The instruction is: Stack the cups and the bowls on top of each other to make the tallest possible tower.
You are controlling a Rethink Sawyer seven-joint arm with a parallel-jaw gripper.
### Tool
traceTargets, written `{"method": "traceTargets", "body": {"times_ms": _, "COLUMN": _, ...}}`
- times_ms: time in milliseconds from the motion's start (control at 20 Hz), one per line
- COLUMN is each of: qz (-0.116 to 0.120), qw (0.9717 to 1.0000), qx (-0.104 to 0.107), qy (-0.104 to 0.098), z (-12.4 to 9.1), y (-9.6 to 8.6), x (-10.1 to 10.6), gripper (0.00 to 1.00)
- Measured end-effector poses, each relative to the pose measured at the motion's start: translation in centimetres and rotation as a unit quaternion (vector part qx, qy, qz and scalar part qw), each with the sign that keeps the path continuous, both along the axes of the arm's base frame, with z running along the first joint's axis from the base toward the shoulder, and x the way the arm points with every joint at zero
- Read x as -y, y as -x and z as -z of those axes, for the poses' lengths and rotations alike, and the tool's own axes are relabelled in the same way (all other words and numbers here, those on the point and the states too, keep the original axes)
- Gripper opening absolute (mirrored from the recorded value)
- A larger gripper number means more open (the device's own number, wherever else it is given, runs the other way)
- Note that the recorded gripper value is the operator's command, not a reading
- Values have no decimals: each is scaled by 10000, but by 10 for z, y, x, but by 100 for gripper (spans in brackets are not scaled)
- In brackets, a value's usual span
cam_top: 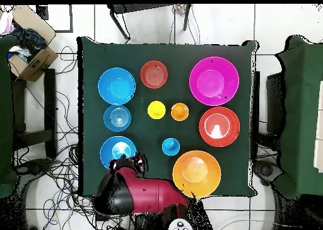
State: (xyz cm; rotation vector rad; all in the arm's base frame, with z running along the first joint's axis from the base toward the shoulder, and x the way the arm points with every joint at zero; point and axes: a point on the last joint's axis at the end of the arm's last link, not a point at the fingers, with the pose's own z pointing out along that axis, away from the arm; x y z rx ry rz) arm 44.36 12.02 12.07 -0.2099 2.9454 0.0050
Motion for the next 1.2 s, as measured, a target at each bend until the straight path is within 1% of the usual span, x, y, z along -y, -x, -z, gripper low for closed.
{"method": "traceTargets", "body": {"times_ms": 150, "qz": -119, "qw": 9996, "qx": -240, "qy": 51, "z": 17, "y": 16, "x": 3, "gripper": 100}}
{"method": "traceTargets", "body": {"times_ms": 250, "qz": -221, "qw": 9989, "qx": -410, "qy": 102, "z": 28, "y": 28, "x": 7, "gripper": 100}}
{"method": "traceTargets", "body": {"times_ms": 450, "qz": -396, "qw": 9970, "qx": -637, "qy": 199, "z": 43, "y": 48, "x": 21, "gripper": 100}}
{"method": "traceTargets", "body": {"times_ms": 650, "qz": -559, "qw": 9957, "qx": -689, "qy": 256, "z": 53, "y": 62, "x": 39, "gripper": 100}}
{"method": "traceTargets", "body": {"times_ms": 950, "qz": -767, "qw": 9944, "qx": -674, "qy": 289, "z": 71, "y": 84, "x": 65, "gripper": 100}}
{"method": "traceTargets", "body": {"times_ms": 1000, "qz": -833, "qw": 9938, "qx": -671, "qy": 291, "z": 75, "y": 91, "x": 70, "gripper": 100}}
{"method": "traceTargets", "body": {"times_ms": 1050, "qz": -845, "qw": 9937, "qx": -679, "qy": 290, "z": 76, "y": 92, "x": 71, "gripper": 100}}
{"method": "traceTargets", "body": {"times_ms": 1200, "qz": -989, "qw": 9922, "qx": -718, "qy": 259, "z": 81, "y": 102, "x": 77, "gripper": 100}}
